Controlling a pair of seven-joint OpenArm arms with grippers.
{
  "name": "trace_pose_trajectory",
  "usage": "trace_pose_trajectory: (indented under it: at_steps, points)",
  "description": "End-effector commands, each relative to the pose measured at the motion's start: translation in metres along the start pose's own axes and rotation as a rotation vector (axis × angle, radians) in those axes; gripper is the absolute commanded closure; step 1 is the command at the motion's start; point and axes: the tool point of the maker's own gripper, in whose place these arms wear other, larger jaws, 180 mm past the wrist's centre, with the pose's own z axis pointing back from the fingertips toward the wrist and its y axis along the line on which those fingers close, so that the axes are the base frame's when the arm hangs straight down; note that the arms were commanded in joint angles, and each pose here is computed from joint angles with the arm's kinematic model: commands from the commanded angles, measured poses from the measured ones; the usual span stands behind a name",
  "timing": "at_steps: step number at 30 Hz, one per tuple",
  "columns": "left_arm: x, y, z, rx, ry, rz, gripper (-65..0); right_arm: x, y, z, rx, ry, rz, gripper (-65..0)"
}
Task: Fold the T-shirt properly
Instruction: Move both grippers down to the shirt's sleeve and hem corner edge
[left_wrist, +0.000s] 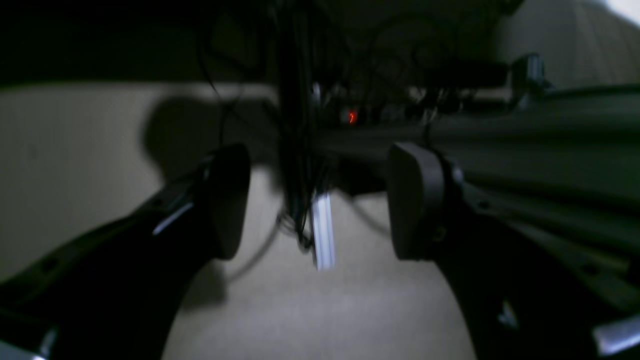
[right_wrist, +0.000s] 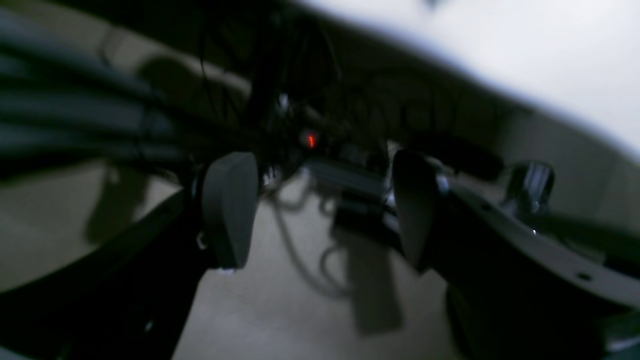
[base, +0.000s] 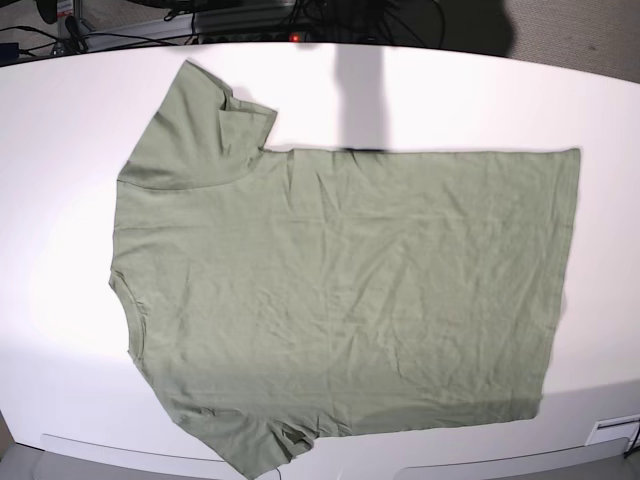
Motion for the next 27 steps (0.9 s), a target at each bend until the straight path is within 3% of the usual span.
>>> trace_pose_trajectory:
  at_steps: [1, 6, 9, 12, 16, 19, 23, 27]
  points:
    - [0.008, -0.006, 0.007, -0.016, -0.025, -0.010, -40.9, 0.011, 0.001, 0.005, -0.004, -0.032, -0.004, -42.8]
    - [0.051, -0.020, 0.014, -0.040, -0.129, -0.071, -40.9, 0.054, 0.001, 0.009, -0.013, -0.143, -0.007, -42.8]
    - [0.075, -0.026, 0.018, -0.039, -0.188, -0.149, -40.9, 0.082, -0.004, 0.011, -0.042, -0.225, 0.059, -42.8]
    - [0.102, -0.031, 0.024, -0.050, -0.266, -0.238, -41.0, 0.109, -0.018, 0.011, -0.127, -0.314, 0.176, -42.8]
    - [0.131, -0.031, 0.024, -0.052, -0.347, -0.428, -41.0, 0.143, -0.037, 0.014, -0.283, -0.428, 0.431, -42.8]
    - [0.145, -0.026, 0.018, -0.022, -0.375, -0.545, -41.0, 0.160, -0.047, 0.016, -0.383, -0.471, 0.568, -42.8]
    - [0.159, -0.016, 0.009, 0.050, -0.373, -0.740, -41.0, 0.165, -0.067, 0.014, -0.508, -0.405, 0.728, -42.8]
    - [0.181, -0.010, 0.004, 0.049, -0.388, -0.937, -41.0, 0.166, -0.099, 0.009, -0.589, -0.299, 0.838, -42.8]
